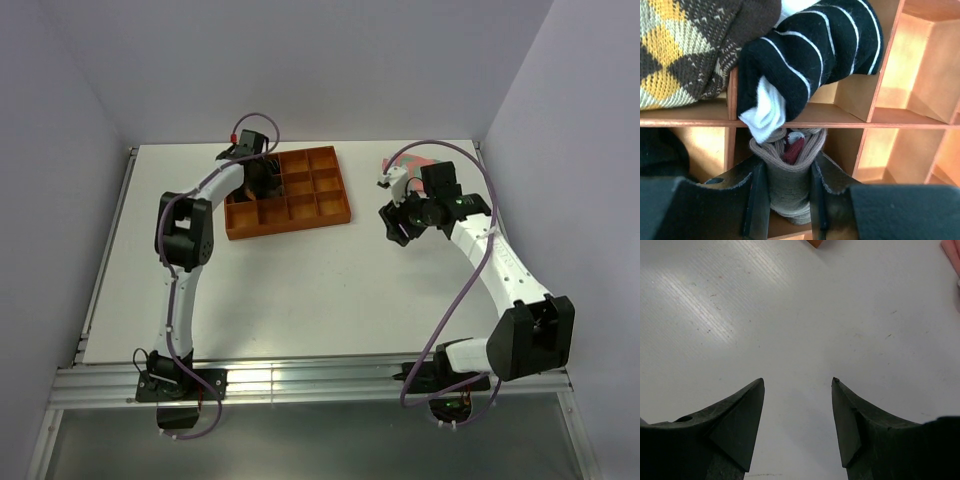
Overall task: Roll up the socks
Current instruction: Place the sock in the storage box.
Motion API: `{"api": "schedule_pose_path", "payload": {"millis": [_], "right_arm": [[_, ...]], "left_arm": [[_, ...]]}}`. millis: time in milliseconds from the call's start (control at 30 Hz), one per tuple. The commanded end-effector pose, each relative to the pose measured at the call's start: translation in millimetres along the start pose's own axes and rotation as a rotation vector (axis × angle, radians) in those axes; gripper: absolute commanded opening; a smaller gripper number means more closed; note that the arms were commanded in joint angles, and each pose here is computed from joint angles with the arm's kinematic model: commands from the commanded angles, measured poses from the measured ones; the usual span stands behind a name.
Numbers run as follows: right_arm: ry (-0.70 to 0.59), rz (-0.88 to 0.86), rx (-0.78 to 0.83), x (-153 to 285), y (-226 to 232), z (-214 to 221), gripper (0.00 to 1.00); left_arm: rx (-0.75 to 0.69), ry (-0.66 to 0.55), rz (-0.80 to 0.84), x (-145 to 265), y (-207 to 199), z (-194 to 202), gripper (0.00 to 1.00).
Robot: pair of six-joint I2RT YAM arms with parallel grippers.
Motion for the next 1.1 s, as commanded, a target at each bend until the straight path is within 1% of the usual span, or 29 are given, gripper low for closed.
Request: {"api": "schedule_pose_path", "payload": {"millis": [0, 33, 100, 167, 200, 233, 300, 400, 467, 500, 700, 967, 1067], "right_arm": [[-0.067, 0.045, 0.037, 12, -4, -10, 0.63], [-0.063, 0.045, 0.035, 12, -4, -8, 0.63], [-0.063, 0.05, 0.034, 13, -4, -7, 0.63], [-0.065, 0.055, 0.037, 14, -4, -6, 0.63], [-0.063, 0.059, 0.038, 14, -4, -6, 0.63], [-0.064, 0.06, 0.038, 15, -4, -5, 0.63], [-0.065, 0.064, 0.037, 17, -4, -6, 0.63], [-0.065, 0.068, 0.039, 18, -4, -5, 0.63], [-0.065, 0.071, 0.039, 18, -4, -5, 0.63], [-0.067, 0.074, 0.04, 19, -4, -5, 0.63], [-0.067, 0.07, 0.034, 19, -3, -4, 0.63], [-0.069, 0.067, 0.031, 18, -3, -6, 0.63], [-0.066, 0.068, 0.032, 17, -4, -5, 0.63]], "left_arm": [[-0.099, 0.133, -0.306, -23, 52, 46, 0.0], [-0.108, 0.125, -0.319, -23, 48, 45, 0.01], [-0.115, 0.126, -0.337, -24, 47, 47, 0.07], [-0.12, 0.105, -0.341, -20, 43, 45, 0.19], [-0.117, 0.097, -0.339, -19, 43, 45, 0.3], [-0.118, 0.091, -0.337, -18, 41, 45, 0.34], [-0.109, 0.072, -0.336, -13, 40, 40, 0.39], [-0.108, 0.045, -0.34, -7, 37, 33, 0.48], [-0.109, 0.03, -0.338, -4, 34, 29, 0.51], [-0.108, 0.021, -0.332, -1, 32, 27, 0.54], [-0.108, -0.034, -0.305, 16, 18, 14, 0.59], [-0.106, -0.11, -0.177, 42, -6, -7, 0.64], [-0.102, -0.135, -0.157, 47, -10, -13, 0.65]]}}
Point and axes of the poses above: each gripper's point midway between its finger pads, its own x axis back along the fingers, its own y axis along the line the jaws close on, z = x × y, the point moved 4 cm from there along x, back along the fingers, and after that the axes turned 13 degrees about -x, right-handed, at the moved point
